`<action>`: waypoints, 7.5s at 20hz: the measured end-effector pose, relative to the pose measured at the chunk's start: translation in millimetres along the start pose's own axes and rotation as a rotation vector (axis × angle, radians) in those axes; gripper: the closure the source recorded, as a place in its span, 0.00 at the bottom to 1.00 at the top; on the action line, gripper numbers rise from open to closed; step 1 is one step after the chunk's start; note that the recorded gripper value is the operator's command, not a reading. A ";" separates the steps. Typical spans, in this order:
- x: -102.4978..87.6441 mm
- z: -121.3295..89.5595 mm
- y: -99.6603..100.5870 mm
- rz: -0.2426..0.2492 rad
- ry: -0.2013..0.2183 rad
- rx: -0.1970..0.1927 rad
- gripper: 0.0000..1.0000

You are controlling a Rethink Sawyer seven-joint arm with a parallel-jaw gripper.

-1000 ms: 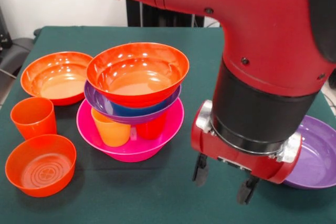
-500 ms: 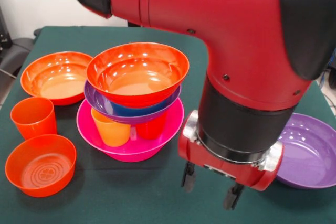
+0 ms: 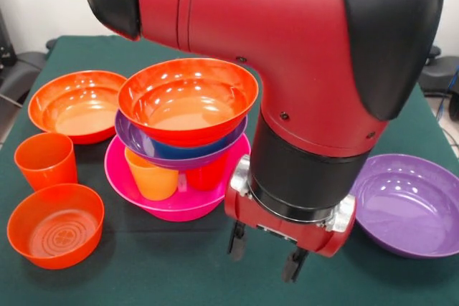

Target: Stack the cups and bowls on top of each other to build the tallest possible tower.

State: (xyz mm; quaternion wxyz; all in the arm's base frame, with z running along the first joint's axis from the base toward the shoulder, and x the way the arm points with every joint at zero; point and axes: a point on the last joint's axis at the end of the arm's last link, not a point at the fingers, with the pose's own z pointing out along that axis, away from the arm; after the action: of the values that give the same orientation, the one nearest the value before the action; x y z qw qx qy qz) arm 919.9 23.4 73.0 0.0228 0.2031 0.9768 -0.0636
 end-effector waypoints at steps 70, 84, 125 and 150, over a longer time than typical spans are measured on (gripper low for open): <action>-26.8 29.3 -168.4 -0.019 -0.030 -0.029 0.00; -24.0 52.2 -199.5 -0.023 -0.081 -0.054 0.00; 12.8 116.2 -209.3 -0.051 -0.073 -0.067 0.00; 20.5 124.4 -226.0 -0.038 -0.046 -0.067 0.00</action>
State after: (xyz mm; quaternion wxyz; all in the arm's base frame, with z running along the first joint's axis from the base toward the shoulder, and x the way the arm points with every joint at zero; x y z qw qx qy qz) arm 813.2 -190.7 -25.6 0.0507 0.1824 0.9813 -0.0357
